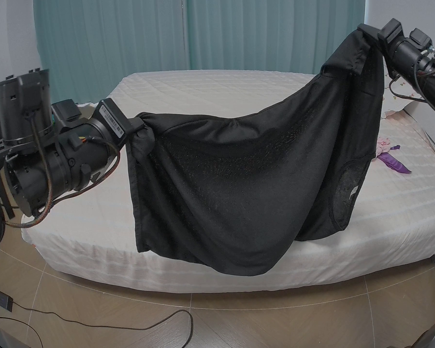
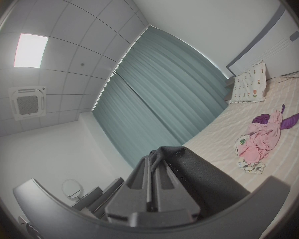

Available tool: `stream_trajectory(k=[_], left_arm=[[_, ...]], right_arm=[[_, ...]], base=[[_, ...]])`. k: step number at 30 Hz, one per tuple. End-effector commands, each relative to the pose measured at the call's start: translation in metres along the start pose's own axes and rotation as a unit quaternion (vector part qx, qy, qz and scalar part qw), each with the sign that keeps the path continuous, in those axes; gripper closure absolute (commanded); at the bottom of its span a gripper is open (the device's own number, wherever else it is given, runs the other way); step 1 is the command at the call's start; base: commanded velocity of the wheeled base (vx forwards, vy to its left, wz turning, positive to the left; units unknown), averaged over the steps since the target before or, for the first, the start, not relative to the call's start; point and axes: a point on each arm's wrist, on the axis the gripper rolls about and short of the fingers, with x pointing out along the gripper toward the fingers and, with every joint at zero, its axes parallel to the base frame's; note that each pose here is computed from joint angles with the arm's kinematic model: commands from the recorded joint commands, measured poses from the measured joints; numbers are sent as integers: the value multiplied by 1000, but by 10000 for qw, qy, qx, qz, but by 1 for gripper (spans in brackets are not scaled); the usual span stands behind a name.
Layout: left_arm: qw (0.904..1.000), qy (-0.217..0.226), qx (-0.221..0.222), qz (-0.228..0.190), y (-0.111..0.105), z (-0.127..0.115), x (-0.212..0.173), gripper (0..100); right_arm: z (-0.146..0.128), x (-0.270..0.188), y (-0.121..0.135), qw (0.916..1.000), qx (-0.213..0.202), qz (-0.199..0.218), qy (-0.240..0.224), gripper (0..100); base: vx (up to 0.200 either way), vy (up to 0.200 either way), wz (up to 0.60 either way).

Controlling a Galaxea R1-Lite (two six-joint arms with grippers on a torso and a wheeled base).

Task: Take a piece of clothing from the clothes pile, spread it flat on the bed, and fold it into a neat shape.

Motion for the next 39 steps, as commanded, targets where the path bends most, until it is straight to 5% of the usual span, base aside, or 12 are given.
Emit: stream_trajectory(k=[1, 11, 34, 39], left_arm=[[9993, 66, 23, 357, 12, -5, 34, 100], [9982, -99, -281, 512, 30, 4, 64, 100], [9912, 219, -476, 1218, 79, -20, 142, 100], [9886, 311, -543, 1373, 92, -31, 159, 100]], right_arm=[[-38, 36, -34, 9983, 30, -482, 322, 100], [-60, 49, -54, 9965, 316, -652, 412, 100], [-124, 72, -109, 9899, 322, -1195, 684, 100], [-143, 75, -125, 9862, 314, -1370, 874, 100]], base=[[200, 0, 0], [200, 0, 0], [200, 0, 0], [0, 0, 0]])
